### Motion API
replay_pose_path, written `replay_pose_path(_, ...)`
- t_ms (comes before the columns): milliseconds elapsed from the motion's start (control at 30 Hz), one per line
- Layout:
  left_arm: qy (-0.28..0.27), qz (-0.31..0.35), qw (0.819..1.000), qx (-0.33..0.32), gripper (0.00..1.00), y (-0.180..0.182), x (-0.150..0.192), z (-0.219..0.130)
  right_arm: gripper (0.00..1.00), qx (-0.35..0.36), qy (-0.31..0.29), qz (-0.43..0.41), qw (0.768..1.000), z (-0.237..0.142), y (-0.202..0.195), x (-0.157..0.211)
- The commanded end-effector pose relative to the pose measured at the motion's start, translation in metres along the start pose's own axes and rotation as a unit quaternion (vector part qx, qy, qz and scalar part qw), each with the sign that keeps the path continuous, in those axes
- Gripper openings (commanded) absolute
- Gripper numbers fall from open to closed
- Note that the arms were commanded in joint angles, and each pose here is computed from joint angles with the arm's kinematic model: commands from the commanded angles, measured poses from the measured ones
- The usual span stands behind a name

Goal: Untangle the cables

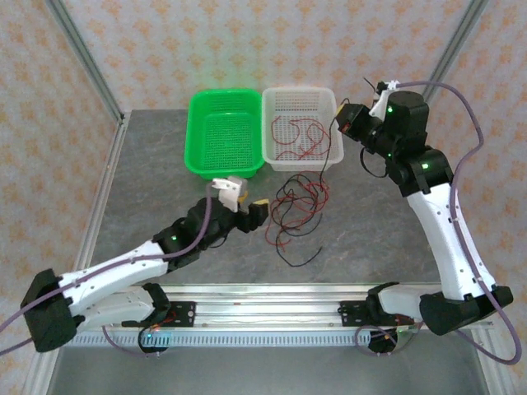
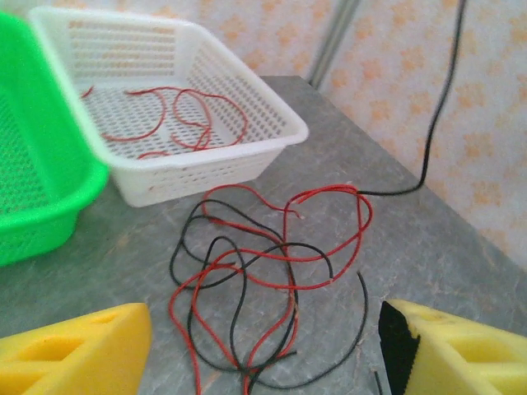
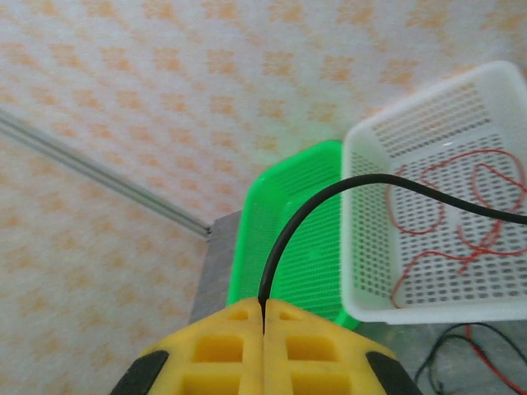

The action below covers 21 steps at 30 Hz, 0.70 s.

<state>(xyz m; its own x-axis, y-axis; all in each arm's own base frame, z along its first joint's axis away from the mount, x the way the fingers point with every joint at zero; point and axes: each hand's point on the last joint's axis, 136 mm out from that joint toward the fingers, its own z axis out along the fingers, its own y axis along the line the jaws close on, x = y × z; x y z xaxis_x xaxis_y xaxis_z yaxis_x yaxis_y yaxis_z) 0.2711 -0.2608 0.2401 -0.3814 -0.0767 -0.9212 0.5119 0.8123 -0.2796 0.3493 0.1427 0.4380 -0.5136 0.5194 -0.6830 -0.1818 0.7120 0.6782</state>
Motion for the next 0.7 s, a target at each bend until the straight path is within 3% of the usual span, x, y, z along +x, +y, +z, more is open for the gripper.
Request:
replay_pose_path(0,-0.065,0.053,0.996,0.032,0.74,-0.027,-0.040,0.017,0.00,-0.066,0.017,0.005,0.998,-0.005,0.032,-0.005)
replay_pose_path(333,-0.037,0.119,0.990,0.059,0.76,-0.060,-0.006,0.086,0.00,-0.171,-0.020,0.006,0.985,-0.042,0.103,-0.046)
replay_pose_path(567,-0.014,0.122,0.992,0.024,0.77,-0.049,0.023,0.125,0.00,-0.212,-0.028,0.011,0.977,-0.055,0.126,-0.058)
replay_pose_path(667,-0.013,0.111,0.994,0.007,0.77,-0.040,0.031,0.124,0.00,-0.222,-0.027,0.010,0.975,-0.054,0.132,-0.062)
